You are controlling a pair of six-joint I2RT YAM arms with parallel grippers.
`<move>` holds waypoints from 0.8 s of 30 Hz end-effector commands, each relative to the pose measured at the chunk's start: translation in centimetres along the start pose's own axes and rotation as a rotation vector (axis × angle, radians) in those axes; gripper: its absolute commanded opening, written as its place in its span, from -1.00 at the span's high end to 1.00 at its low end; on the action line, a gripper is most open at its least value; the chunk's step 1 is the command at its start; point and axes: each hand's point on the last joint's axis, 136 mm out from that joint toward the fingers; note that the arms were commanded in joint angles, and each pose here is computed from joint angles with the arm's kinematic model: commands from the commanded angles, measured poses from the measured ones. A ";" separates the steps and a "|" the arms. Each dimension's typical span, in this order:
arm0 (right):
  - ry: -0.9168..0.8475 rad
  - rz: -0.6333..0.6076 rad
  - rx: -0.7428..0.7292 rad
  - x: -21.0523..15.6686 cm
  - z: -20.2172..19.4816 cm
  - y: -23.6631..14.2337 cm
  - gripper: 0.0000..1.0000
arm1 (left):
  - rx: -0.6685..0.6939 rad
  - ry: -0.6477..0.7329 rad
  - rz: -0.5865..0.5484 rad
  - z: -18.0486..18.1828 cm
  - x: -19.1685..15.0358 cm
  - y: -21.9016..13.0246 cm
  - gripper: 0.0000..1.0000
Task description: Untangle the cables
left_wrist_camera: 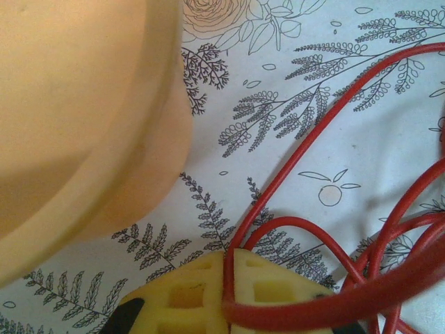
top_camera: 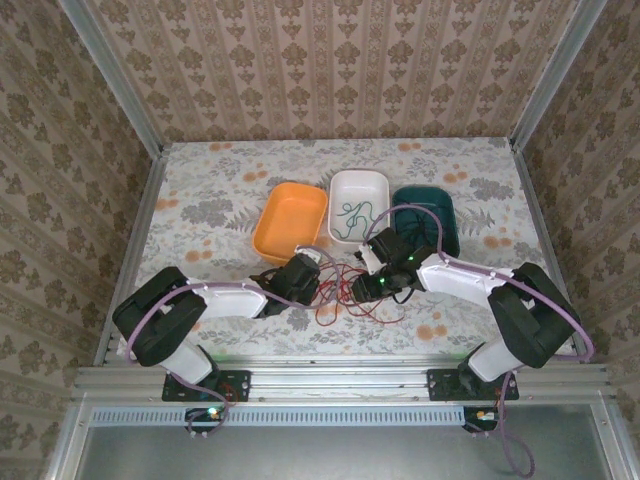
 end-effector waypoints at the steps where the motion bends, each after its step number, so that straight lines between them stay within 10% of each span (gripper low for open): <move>1: -0.017 -0.021 0.015 1.2 0.6 0.2 0.56 | 0.014 0.022 0.062 -0.1 -1.5 0.4 1.00; 6: 0.005 -0.058 -0.042 1.6 -0.6 0.1 0.87 | 0.015 0.028 0.068 -0.1 -1.7 0.5 1.00; 24: 0.155 -0.392 0.035 5.8 -1.6 -8.6 0.98 | 0.020 0.035 0.136 -0.2 -4.5 2.0 1.00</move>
Point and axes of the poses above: each hand's point on the last joint's axis, 136 mm out from that joint toward the fingers, its own y axis out along the fingers, its own z axis along the line the jaws close on, x = y × z, and after that the axes turned 3 degrees about y, right-handed
